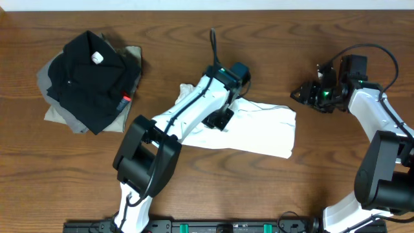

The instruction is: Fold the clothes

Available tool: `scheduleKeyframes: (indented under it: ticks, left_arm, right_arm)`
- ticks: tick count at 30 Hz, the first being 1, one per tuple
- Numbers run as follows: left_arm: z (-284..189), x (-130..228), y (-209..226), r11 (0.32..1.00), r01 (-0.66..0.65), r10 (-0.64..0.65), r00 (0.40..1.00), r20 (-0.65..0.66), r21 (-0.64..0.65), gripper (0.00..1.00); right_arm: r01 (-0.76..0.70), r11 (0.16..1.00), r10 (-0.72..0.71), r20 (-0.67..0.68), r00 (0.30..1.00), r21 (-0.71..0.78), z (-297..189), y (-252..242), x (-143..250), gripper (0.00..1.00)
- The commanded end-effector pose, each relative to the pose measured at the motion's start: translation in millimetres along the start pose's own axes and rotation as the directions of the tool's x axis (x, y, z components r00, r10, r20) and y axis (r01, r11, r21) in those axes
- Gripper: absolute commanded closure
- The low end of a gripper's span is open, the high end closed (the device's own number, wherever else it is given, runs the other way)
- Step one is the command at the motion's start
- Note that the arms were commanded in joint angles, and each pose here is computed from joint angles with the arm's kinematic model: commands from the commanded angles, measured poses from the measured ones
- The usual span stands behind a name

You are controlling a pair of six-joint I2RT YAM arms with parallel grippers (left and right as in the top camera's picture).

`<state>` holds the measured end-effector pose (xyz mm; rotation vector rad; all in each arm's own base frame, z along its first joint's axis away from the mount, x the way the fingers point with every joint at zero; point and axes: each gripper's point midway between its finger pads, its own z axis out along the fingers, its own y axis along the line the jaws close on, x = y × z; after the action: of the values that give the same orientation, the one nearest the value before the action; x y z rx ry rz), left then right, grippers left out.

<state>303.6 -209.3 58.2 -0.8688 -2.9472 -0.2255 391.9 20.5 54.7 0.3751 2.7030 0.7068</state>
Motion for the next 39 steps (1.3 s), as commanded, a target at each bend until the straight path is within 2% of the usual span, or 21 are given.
scheduleKeyframes:
  ticks: [1,4,5,7,10,13,17,21,25,27,29,30,32,35,39]
  left_arm:
    - [-12.8,-1.8,8.0,0.999,0.044,-0.043,0.999,0.032,-0.017,0.94]
    - [-12.8,-2.2,8.1,0.999,0.044,-0.044,0.998,0.033,-0.016,0.94]
    - [-12.8,-2.2,8.1,0.999,0.044,-0.044,0.998,0.033,-0.016,0.94]
    - [-12.8,-2.2,8.1,0.999,0.044,-0.044,0.998,0.033,-0.016,0.94]
    - [-12.8,-2.2,8.1,0.999,0.044,-0.044,0.998,0.033,-0.016,0.93]
    - [-12.8,-2.2,8.3,0.999,0.045,-0.044,0.998,0.033,-0.016,0.93]
    - [-12.9,-3.1,8.3,0.999,0.045,-0.045,0.998,0.037,-0.016,0.87]
    - [-19.8,-7.3,8.1,0.997,0.078,-0.077,0.995,0.056,-0.010,0.71]
    - [-31.5,-14.6,-26.7,0.984,0.055,-0.071,0.993,0.090,0.169,0.66]
    - [-34.0,-21.5,-48.0,0.966,0.026,-0.057,0.992,0.115,0.256,0.68]
    - [-31.6,-28.4,-57.6,0.964,0.003,-0.044,0.988,0.149,0.267,0.80]
    - [-29.1,-31.4,-61.3,0.963,-0.007,-0.039,0.986,0.164,0.269,0.81]
    - [-21.4,-34.6,-69.7,0.963,-0.035,-0.016,0.982,0.189,0.267,0.94]
    - [-2.9,-26.4,-74.3,0.964,-0.073,0.029,0.984,0.173,0.256,0.94]
    - [18.3,-10.0,-57.4,0.983,-0.045,0.025,0.993,0.111,0.180,0.94]
  right_arm:
    - [0.011,1.000,-0.011,0.020,1.000,-0.001,-3.7,2.8,-6.9,0.46]
    - [0.007,1.000,-0.007,0.012,1.000,-0.002,-3.5,2.8,-4.7,0.47]
    - [0.013,1.000,-0.013,0.001,1.000,-0.022,-3.2,6.9,-2.3,0.54]
    - [0.094,0.988,-0.099,-0.031,0.995,-0.125,-2.1,27.3,7.8,0.87]
    - [0.140,0.976,-0.156,-0.084,0.984,-0.166,4.6,42.4,26.6,0.98]
    - [0.149,0.985,-0.162,-0.155,0.975,-0.092,22.8,37.0,50.5,0.99]
    - [0.090,0.995,-0.078,-0.222,0.972,0.045,46.1,16.5,77.7,0.99]
    - [-0.017,0.985,0.056,-0.229,0.972,0.169,51.7,-3.9,87.5,0.99]
    - [-0.060,0.967,0.115,-0.217,0.969,0.246,52.9,-18.4,91.7,0.99]
    - [-0.081,0.961,0.138,-0.206,0.969,0.264,53.6,-21.7,91.9,0.99]
    - [-0.080,0.963,0.134,-0.198,0.971,0.257,54.4,-20.3,89.7,0.99]
    - [-0.079,0.964,0.132,-0.195,0.972,0.255,54.9,-20.0,88.8,0.99]
    - [-0.076,0.965,0.127,-0.190,0.974,0.252,55.6,-19.1,87.4,0.98]
    - [-0.076,0.965,0.126,-0.190,0.974,0.252,55.5,-19.1,87.2,0.98]
    - [-0.076,0.965,0.126,-0.189,0.974,0.252,55.6,-19.1,87.1,0.98]
